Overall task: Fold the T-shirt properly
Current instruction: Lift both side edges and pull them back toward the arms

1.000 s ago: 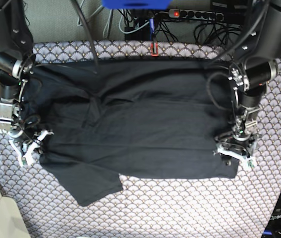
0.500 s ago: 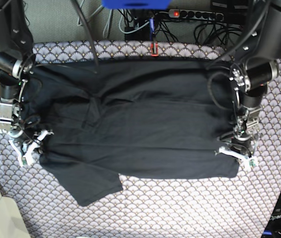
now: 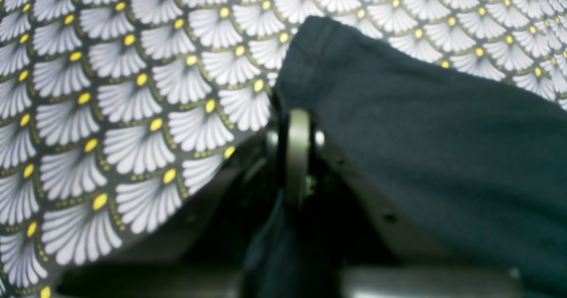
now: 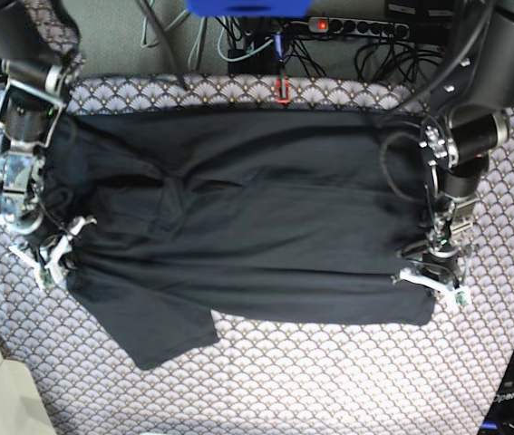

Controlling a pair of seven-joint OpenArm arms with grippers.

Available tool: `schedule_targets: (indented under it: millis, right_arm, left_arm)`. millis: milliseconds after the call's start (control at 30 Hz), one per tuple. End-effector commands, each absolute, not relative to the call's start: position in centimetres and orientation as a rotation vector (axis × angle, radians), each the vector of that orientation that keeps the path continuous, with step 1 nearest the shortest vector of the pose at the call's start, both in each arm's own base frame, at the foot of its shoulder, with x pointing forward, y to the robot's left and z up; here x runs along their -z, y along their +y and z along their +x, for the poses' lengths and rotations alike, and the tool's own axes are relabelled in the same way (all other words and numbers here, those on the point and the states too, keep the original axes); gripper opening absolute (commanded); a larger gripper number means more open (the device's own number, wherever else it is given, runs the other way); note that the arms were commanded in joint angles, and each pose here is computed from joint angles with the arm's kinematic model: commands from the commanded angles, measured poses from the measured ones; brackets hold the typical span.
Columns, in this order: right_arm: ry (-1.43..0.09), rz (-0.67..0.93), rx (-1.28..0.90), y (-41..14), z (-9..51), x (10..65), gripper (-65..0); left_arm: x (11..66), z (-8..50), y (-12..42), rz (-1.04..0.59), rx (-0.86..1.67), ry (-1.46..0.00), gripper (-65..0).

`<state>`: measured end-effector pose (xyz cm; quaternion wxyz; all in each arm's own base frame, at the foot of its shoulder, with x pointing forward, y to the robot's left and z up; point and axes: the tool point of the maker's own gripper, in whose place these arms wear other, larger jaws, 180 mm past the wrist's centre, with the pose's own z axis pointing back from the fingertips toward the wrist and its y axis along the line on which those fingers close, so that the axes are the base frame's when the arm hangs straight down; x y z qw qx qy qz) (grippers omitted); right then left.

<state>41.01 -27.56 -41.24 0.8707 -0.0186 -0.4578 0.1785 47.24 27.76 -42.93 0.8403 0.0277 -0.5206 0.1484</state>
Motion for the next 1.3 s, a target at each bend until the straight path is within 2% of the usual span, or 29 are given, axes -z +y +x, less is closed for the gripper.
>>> schedule_targets:
  millis: [0,400,533,833,1067,1267]
  right_arm:
    - [-1.038,-0.073,-0.375,-28.3,42.6,38.5,-65.0]
    - [-1.031,-0.075,-0.382,-28.1,41.9,38.9,-65.0]
    - [-1.028,-0.074,-0.382,-28.1,41.7,39.1,-65.0]
    - [-1.028,-0.073,-0.383,-28.0,41.7,39.1,-65.0]
    - [-1.012,-0.073,-0.381,-28.2,41.0,39.8,-65.0]
    - [-1.117,-0.169,-0.328,-29.8,39.5,36.4,-65.0]
  left_arm:
    - [41.8,48.2,27.9,0.05,-0.312,-1.116,-65.0]
    - [41.8,47.7,28.4,0.057,-0.325,-1.141,-65.0]
    - [39.4,46.9,30.2,0.076,-0.371,-1.256,-65.0]
    - [31.2,46.7,27.8,0.045,-0.241,-1.359,-65.0]
    - [29.9,44.7,27.3,0.047,-0.21,-1.347,-65.0]
    - [29.7,41.9,26.7,0.068,-0.167,-1.359,-65.0]
